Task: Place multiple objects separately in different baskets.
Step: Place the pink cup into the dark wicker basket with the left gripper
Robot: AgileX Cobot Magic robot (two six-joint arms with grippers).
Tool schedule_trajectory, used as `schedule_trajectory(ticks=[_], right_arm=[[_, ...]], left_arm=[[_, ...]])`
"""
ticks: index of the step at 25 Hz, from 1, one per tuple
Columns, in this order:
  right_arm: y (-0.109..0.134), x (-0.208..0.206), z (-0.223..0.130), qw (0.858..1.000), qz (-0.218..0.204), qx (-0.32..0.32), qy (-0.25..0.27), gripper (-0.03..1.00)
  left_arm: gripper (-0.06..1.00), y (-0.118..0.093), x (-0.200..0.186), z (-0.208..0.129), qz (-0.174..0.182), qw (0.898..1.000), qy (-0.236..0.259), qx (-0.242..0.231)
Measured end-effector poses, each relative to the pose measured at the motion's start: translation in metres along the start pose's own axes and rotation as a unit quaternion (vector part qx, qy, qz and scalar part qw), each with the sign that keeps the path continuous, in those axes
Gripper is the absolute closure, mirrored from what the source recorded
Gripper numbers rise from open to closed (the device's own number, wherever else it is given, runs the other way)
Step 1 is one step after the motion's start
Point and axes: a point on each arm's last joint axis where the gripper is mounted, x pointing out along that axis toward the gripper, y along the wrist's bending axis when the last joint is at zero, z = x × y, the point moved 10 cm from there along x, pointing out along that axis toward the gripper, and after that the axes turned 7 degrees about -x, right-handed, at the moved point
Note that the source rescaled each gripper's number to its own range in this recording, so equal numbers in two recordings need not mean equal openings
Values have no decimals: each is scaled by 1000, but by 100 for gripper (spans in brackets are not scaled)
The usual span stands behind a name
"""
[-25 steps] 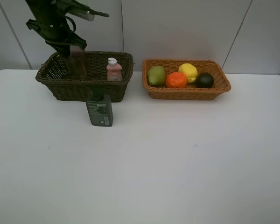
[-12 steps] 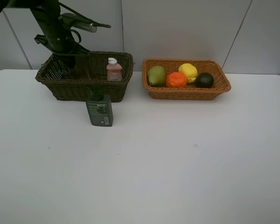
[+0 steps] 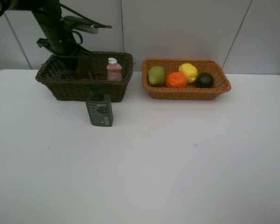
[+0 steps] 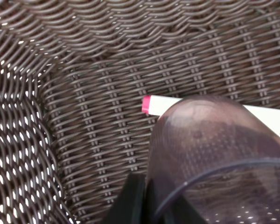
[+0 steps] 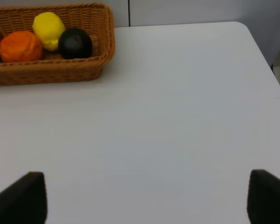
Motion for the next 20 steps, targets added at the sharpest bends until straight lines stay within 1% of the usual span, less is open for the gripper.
schedule_trajectory(ticks=[1,3,4,5,6,7,11,20], right_arm=[[0,0,0,1000,0,0,0,9],[0,0,0,1000,0,0,0,9],[0,0,0,1000,0,0,0,9],[0,0,0,1000,0,0,0,9],[0,0,0,1000,0,0,0,9],[0,0,0,1000,0,0,0,9],[0,0,0,1000,0,0,0,9],[0,0,0,1000,0,0,0,9]], left_arm=[[80,-1,0,0,-1,1000,-1,-1],[60,-1,0,1,-2,1000,-2,-2],[49,-2,0,1,-5,1000,-2,-8],[40,-2,0,1,-5,1000,-2,-13],[35,-2,0,1,-5,1000,-2,-14],[32,-2,0,1,-5,1000,-2,-18],[28,-3,0,1,-8,1000,-1,-20],[28,-3,-1,1,-9,1000,-2,-21]])
